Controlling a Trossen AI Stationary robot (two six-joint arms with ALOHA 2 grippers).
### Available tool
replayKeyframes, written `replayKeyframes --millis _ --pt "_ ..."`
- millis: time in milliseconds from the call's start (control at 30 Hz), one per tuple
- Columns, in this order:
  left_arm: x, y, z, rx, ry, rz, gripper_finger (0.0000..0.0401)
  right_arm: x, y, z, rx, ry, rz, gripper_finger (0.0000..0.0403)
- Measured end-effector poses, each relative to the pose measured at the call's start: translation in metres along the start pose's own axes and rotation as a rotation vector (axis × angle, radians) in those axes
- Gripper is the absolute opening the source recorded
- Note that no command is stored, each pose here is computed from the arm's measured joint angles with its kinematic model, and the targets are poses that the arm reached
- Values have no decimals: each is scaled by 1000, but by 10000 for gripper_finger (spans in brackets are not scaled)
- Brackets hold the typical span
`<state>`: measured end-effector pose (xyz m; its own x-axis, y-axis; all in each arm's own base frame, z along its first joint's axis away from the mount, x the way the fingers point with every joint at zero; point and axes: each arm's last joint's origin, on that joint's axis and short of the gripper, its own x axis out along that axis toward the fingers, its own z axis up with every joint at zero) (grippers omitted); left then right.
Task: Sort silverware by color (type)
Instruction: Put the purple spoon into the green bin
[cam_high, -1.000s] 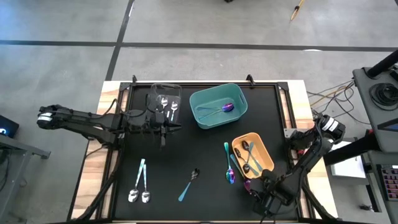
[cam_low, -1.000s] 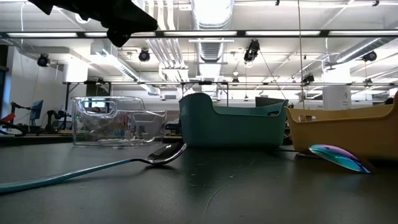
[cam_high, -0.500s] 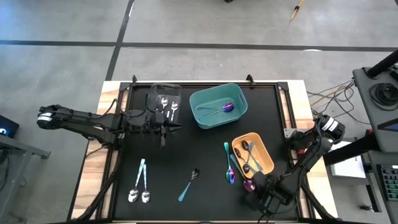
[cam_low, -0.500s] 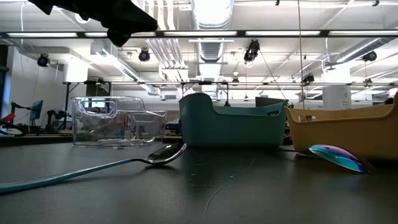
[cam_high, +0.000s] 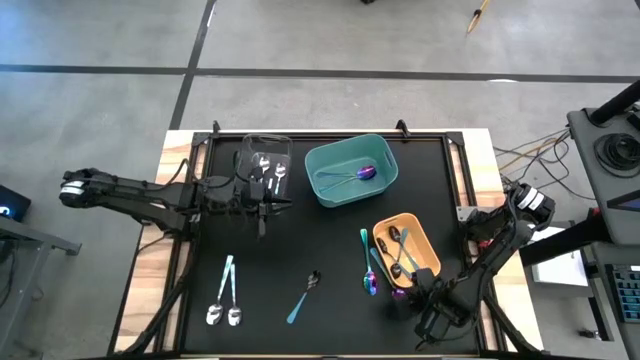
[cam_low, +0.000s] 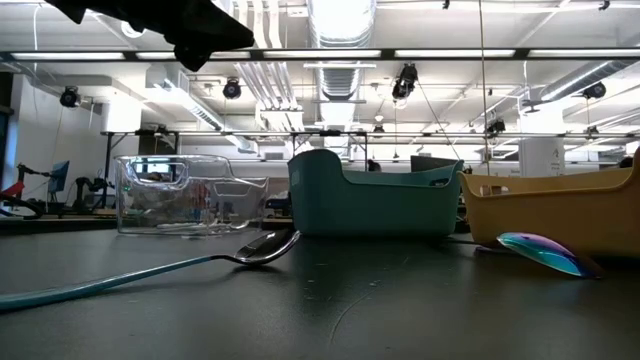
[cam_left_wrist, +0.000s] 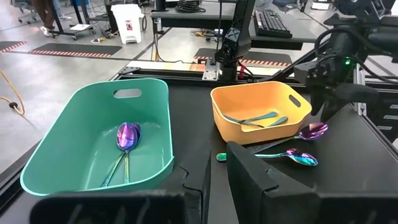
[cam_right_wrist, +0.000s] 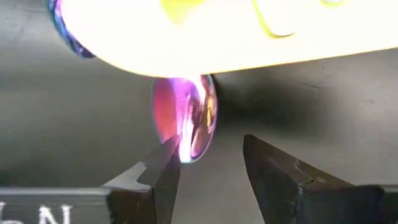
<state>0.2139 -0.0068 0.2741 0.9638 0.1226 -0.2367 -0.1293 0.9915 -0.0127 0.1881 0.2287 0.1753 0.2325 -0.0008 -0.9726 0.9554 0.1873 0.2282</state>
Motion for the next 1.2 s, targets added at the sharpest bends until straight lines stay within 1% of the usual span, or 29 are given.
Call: replayKeyframes --millis 167,467,700,900,1200 --pt "0 0 0 0 -1 0 34 8 -4 2 12 5 6 164" --pt "0 0 1 -5 -9 -1 34 27 -5 -1 22 28 71 164" --pt "0 0 2 -6 -16 -1 34 30 -5 -1 3 21 79 164" --pt "0 0 2 -6 -16 -1 34 30 -3 1 5 -21 107 164" --pt "0 0 2 -6 -16 -1 34 30 -1 1 10 -21 117 164"
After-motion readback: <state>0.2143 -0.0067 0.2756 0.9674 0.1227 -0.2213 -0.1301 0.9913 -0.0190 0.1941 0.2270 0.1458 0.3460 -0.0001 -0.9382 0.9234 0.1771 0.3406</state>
